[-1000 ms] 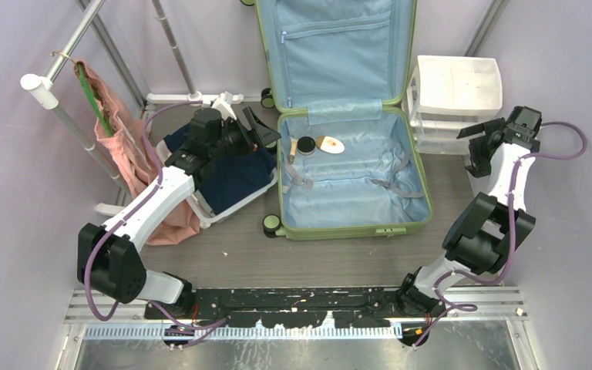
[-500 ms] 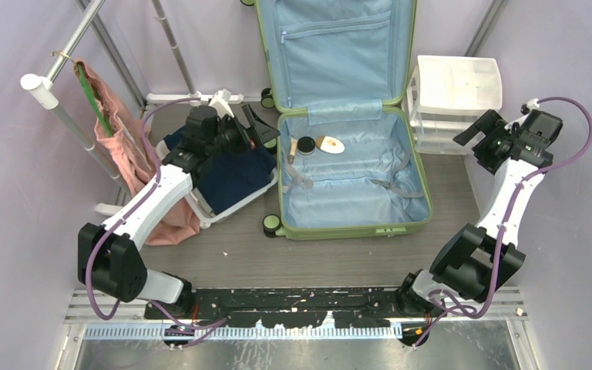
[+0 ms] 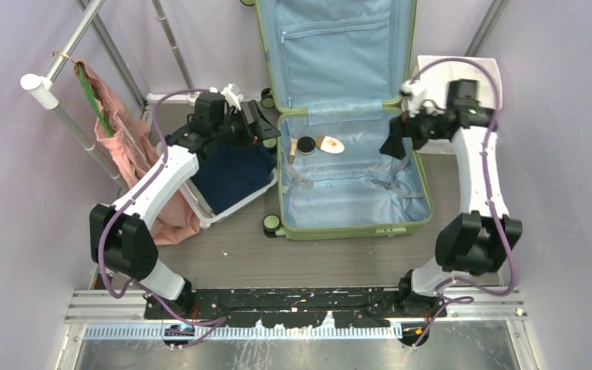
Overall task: Open, take out, and arrange the luggage
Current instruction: Open the drawer in the storage box, then pick up the personal item from the luggage.
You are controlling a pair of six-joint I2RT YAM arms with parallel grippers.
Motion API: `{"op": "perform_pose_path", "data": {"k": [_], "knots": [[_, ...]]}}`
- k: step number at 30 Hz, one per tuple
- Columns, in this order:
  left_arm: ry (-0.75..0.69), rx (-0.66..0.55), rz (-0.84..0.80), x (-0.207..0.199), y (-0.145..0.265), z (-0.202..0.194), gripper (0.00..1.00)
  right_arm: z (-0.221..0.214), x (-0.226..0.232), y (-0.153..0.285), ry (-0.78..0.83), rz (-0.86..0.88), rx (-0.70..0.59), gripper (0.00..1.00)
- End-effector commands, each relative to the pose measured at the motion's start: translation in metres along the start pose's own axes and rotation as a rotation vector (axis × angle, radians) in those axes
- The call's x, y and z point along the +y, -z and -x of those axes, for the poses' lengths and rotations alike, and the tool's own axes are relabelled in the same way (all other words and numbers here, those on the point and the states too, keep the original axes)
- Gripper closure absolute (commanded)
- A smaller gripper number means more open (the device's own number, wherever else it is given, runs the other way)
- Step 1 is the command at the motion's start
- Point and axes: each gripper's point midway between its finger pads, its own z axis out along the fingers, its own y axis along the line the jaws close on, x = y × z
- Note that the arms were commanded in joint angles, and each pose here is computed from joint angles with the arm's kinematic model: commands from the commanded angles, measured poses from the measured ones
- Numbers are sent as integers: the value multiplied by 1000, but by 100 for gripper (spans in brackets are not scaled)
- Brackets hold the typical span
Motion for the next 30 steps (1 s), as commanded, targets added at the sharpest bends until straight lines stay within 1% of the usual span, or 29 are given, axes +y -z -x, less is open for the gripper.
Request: {"op": "perform_pose_path", "data": {"k": [1,3,6,11,14,16,22,30], "knots": [[19,6,-19,-11,2,8,22,-11,36,-43,372,232,177,0],[29,17,-9,-9,1,6,23,-7,35,-64,389,253,240,0],[34,13,3,-7,4,5,24,3,36,-103,389,268,288,0],[85,-4,8,-5,3,3,25,10,27,-174,468,142,314,0],[124,-3,3,-6,1,2,25,3,27,-209,475,92,347,0],[138,-8,-2,-6,1,3,25,1,27,-229,464,64,345,0],[166,-26,-7,-6,-3,5,25,-3,13,-267,386,2,316,0],[164,-33,1,-5,-2,5,25,-16,-2,-300,317,-58,301,1]]}}
